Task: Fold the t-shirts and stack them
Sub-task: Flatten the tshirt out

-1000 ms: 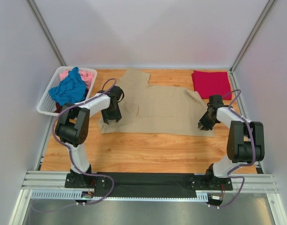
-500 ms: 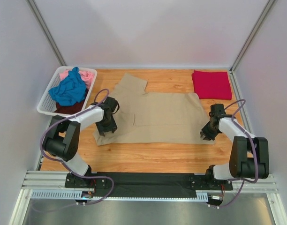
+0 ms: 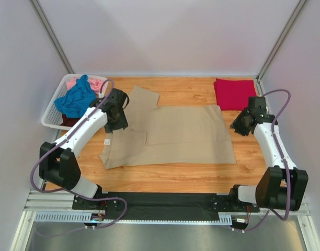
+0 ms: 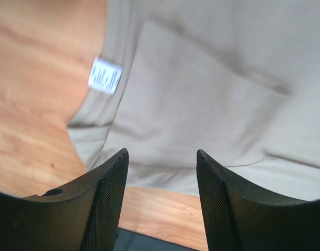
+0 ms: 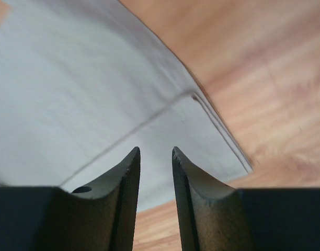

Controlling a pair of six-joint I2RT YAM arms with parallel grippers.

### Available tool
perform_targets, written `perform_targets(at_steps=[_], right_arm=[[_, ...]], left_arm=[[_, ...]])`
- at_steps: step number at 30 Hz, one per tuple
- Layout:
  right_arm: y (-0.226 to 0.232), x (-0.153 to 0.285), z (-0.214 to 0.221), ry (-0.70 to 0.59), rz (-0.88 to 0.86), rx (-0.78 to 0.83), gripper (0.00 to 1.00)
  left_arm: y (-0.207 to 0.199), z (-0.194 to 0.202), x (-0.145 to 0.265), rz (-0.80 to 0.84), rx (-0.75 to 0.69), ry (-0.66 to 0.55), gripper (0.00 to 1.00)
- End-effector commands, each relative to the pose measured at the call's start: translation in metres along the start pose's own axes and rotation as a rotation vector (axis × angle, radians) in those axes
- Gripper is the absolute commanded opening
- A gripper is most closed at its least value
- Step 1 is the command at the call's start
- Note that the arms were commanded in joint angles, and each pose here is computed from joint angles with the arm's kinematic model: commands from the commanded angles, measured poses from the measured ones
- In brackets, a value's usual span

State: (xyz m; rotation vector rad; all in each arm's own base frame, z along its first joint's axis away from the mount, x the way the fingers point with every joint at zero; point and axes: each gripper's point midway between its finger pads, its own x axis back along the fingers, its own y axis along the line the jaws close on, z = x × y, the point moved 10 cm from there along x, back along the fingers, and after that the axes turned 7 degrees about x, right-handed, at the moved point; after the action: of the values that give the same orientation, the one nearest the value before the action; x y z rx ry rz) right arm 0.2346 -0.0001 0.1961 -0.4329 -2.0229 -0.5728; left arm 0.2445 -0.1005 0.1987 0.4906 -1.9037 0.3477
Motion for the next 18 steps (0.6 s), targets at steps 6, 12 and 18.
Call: perform_targets(at_steps=[6, 12, 18], right_arm=[[0.043, -0.029, -0.085, -0.167, -0.291, 0.234, 0.34], [0.057, -0.08, -0.11, -0.121, -0.377, 0.346, 0.33], [0.053, -0.123, -0.125, -0.077, -0.361, 0.387, 0.34]], left_arm=[[-0.019, -0.043, 0.062, 0.326, -0.178, -0.188, 0.62], [-0.031, -0.055, 0.071, 0.466, -0.213, -0.226, 0.62], [-0.042, -0.062, 0.066, 0.51, -0.226, -0.22, 0.62]])
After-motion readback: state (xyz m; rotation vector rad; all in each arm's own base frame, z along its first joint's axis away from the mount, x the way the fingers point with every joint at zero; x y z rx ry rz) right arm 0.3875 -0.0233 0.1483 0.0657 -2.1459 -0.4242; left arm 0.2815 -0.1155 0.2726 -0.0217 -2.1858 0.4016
